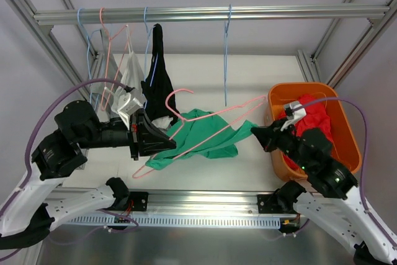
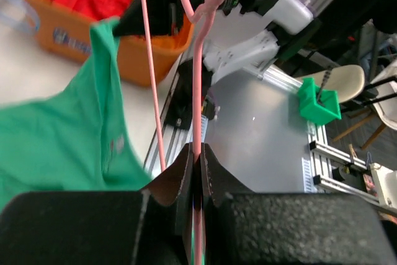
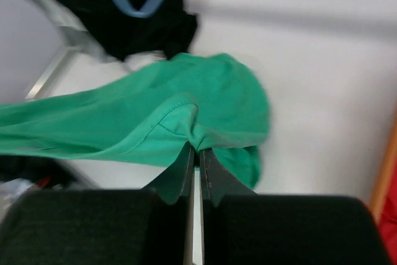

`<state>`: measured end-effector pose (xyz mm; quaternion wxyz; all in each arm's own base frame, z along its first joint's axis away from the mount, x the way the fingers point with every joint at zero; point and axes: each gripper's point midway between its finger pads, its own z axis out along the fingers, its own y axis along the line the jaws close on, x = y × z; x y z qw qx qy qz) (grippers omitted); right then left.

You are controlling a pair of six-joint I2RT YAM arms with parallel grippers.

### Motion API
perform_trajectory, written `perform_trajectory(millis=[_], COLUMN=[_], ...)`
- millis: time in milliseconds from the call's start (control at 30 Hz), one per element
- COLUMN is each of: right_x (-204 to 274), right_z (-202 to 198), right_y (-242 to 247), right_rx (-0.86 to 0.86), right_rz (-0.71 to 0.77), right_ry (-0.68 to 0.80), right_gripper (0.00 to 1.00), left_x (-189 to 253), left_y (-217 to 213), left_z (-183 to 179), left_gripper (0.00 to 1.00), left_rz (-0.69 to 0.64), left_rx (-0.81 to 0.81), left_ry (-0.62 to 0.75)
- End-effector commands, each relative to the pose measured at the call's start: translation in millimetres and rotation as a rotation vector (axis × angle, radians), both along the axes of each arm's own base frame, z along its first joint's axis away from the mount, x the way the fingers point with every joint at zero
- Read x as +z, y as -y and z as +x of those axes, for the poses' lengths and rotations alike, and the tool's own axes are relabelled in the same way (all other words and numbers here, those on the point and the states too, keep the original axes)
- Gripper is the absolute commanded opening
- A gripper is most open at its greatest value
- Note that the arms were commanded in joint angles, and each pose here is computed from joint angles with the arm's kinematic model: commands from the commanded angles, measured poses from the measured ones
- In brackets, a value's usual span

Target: Remove the tank top from the hanger

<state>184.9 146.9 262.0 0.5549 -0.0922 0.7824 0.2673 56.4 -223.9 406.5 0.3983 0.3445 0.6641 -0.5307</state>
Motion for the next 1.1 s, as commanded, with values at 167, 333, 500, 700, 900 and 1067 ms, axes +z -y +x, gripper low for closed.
perform_trajectory(millis=[167, 333, 500, 700, 900, 1067], right_x=[118.8, 94.2, 74.3, 53.3, 7.3, -22.4], right_z=[-117.4, -119.8, -126.4, -116.9, -94.3, -70.2], right_y=[-24.8, -17.6, -27.8, -32.9, -55.9, -62.5], right_rx=[0.561, 0.539, 0.609, 0.59, 0.59, 0.517], right_rz=[0.269, 0.197, 0.176, 0.149, 0.117, 0.062], right_ry=[0.22, 0.126, 0.035, -0.017, -0.134, -0.191], right_gripper=[0.0, 0.0, 0.0, 0.0, 0.16, 0.95], left_x=[86.9, 128.5, 165.3, 165.5, 107.9, 19.7], left_y=[96.8, 124.5, 117.0, 96.0, 32.4, -6.5], left_z=[13.2, 64.2, 95.0, 89.6, 74.1, 90.4], left_gripper=[0.0, 0.0, 0.0, 0.0, 0.0, 0.0], left_rz=[-0.345, -0.586, -0.824, -0.738, -0.581, -0.268], left_rx=[-0.094, 0.227, 0.481, 0.505, 0.514, 0.629], left_ry=[0.481, 0.693, 0.764, 0.719, 0.563, 0.348])
